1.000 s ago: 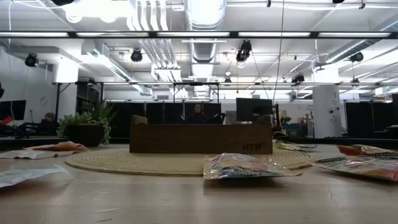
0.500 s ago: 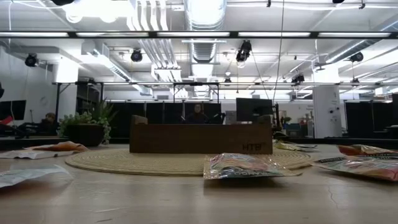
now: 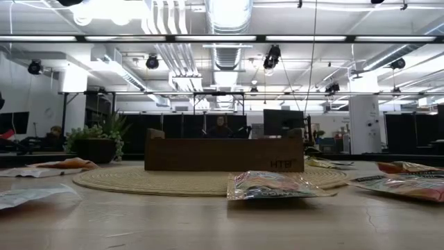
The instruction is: Pick & Place Tea
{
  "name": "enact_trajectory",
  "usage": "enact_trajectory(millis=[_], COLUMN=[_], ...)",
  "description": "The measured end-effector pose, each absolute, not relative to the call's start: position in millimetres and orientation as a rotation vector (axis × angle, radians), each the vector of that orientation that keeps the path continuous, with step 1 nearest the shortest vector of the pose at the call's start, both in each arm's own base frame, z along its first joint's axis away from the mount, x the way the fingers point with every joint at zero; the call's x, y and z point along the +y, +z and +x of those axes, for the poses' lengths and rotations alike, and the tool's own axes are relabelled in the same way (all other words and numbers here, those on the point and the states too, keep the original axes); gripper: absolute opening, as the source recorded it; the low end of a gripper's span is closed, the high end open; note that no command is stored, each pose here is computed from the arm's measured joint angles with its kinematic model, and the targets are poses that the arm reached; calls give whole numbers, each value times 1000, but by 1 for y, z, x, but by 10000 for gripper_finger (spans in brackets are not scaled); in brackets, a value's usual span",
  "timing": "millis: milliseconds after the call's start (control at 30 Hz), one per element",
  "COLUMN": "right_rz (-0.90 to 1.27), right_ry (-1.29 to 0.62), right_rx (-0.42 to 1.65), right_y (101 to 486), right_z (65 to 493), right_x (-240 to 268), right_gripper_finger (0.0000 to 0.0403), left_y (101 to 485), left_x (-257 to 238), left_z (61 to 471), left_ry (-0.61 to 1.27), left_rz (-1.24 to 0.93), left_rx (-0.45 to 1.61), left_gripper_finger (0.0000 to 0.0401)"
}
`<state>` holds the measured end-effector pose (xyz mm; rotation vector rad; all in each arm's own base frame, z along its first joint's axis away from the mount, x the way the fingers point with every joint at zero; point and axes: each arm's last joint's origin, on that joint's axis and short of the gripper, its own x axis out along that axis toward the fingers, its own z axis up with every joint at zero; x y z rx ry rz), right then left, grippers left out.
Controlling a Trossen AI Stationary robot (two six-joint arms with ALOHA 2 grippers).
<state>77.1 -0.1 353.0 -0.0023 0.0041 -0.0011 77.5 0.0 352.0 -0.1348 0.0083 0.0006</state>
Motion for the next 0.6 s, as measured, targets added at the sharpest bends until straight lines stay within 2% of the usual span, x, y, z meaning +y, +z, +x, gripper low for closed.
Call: enact_trajectory(millis=[600], right_rz=[-2], right_ry=[-1], right_rx=[4], right_y=[353], right_z=[77], right_x=[0], right_gripper_finger=[31], left_y=[352], left_x=[0], left_z=[77], left_ry=[0], left_rz=[-135], left_rx=[8], left_gripper_finger=[0])
